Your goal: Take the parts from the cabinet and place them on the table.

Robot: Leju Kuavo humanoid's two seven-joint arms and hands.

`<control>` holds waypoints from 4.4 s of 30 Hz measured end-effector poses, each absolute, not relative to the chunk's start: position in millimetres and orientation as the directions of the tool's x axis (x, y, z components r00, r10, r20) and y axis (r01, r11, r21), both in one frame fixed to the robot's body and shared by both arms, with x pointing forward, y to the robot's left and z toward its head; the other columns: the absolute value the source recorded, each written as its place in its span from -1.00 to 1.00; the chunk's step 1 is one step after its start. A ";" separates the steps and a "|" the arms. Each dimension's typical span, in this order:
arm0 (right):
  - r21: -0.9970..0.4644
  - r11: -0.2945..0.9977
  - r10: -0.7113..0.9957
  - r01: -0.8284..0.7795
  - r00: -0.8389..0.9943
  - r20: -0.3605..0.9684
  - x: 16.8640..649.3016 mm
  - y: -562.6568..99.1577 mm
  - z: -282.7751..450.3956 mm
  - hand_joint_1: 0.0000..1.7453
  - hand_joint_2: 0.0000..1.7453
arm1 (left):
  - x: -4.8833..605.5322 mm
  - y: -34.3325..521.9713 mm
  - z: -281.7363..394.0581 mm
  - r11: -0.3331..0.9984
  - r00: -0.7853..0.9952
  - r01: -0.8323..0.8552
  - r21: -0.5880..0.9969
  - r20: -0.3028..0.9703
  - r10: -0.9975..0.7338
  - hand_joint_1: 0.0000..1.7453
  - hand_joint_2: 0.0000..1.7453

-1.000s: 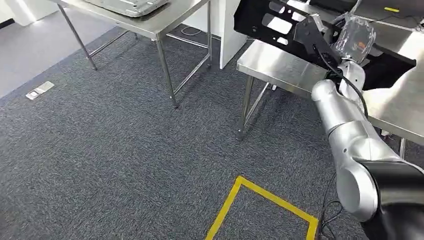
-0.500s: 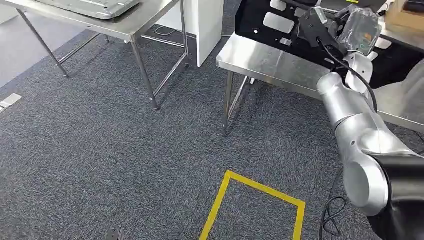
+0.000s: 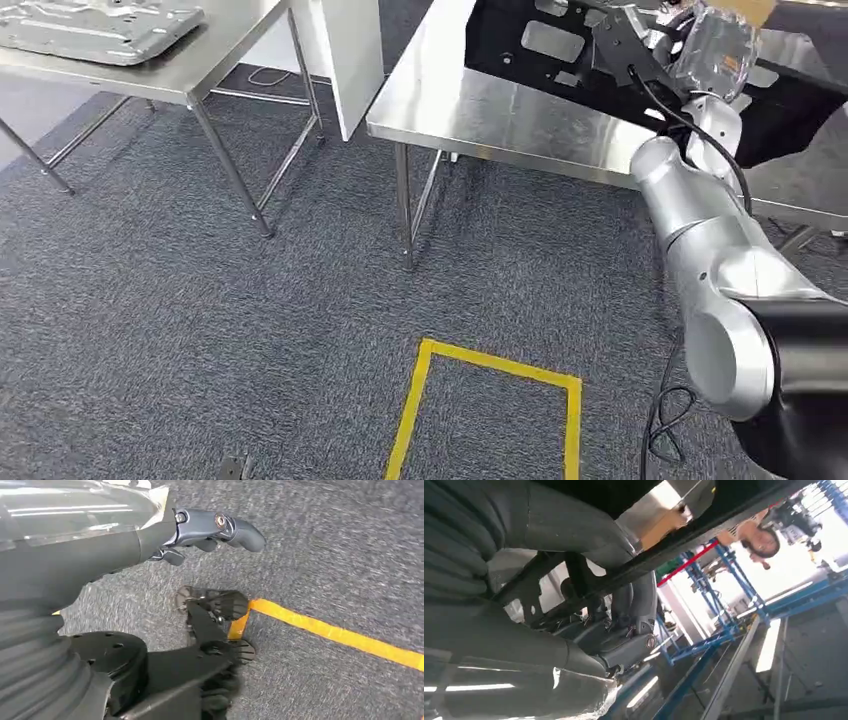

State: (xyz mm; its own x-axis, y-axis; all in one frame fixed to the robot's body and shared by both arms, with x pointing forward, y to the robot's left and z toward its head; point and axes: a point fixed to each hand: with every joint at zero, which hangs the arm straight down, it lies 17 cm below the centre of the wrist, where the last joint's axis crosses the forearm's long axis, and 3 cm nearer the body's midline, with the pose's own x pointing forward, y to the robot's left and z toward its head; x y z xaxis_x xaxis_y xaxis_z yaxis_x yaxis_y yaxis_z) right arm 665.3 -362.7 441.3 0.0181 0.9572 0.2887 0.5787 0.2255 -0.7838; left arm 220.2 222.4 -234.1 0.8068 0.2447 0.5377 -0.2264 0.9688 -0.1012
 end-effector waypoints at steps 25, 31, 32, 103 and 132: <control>-0.802 0.178 0.970 0.571 0.036 0.241 666.4 -363.7 442.2 1.00 1.00 | 224.3 218.7 -232.3 0.973 0.808 -0.204 -0.105 0.542 0.229 -1.00 1.00; -0.809 0.180 0.972 0.560 0.025 0.234 666.7 -361.3 433.4 1.00 1.00 | 224.8 221.7 -232.3 0.974 0.807 -0.202 -0.100 0.547 0.224 -1.00 1.00; -0.810 0.180 0.972 0.559 0.024 0.233 666.7 -361.1 432.6 1.00 1.00 | 224.9 222.4 -232.3 0.974 0.806 -0.205 -0.101 0.547 0.226 -1.00 1.00; -0.846 0.151 0.976 0.512 0.058 0.210 666.3 -379.6 402.2 1.00 1.00 | 220.9 226.0 -234.7 0.973 0.813 -0.211 -0.095 0.535 0.229 -1.00 1.00; -0.847 0.137 0.976 0.514 0.077 0.204 666.4 -385.0 406.9 1.00 1.00 | 221.2 227.8 -234.8 0.972 0.813 -0.214 -0.094 0.534 0.231 -1.00 1.00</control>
